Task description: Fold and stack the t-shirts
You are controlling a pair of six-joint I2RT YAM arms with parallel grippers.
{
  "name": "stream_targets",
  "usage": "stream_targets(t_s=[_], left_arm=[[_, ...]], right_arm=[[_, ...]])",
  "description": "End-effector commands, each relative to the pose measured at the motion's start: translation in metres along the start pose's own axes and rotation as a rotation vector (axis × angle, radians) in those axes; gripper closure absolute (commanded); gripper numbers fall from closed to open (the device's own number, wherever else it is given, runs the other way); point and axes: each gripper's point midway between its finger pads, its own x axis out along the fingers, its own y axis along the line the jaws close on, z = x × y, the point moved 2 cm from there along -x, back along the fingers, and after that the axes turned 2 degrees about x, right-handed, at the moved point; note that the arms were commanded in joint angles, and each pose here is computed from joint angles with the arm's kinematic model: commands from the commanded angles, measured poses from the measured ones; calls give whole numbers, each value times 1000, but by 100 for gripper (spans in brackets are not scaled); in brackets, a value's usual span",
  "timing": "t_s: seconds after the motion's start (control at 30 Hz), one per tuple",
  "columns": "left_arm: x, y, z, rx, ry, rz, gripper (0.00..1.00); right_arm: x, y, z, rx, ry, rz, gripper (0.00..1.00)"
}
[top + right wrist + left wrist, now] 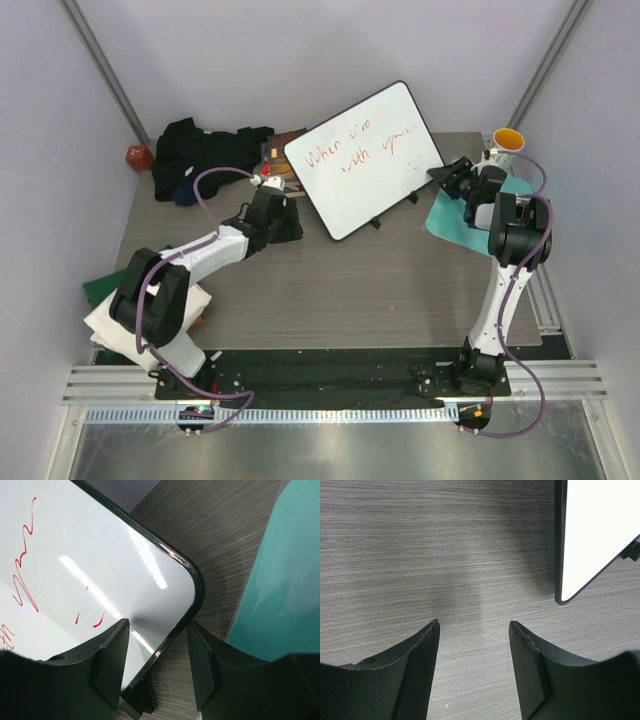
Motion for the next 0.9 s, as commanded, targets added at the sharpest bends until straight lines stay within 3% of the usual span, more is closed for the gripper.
stream_targets(t_s=[0.0,0.1,0.37,0.87], left_arm=[[6,-11,22,-5,-54,-39,41],[11,-15,25,-9,-53,-60,41],[4,-27,42,-20,-95,-111,41],[26,-39,53,-26,-111,-151,41]], right_arm=[[-6,49,28,-62,-71,144,45],[-6,47,26,-47,-80,162,46],[-12,50,21,-37,-103,186,63],[-24,56,15,-21,-114,214,63]])
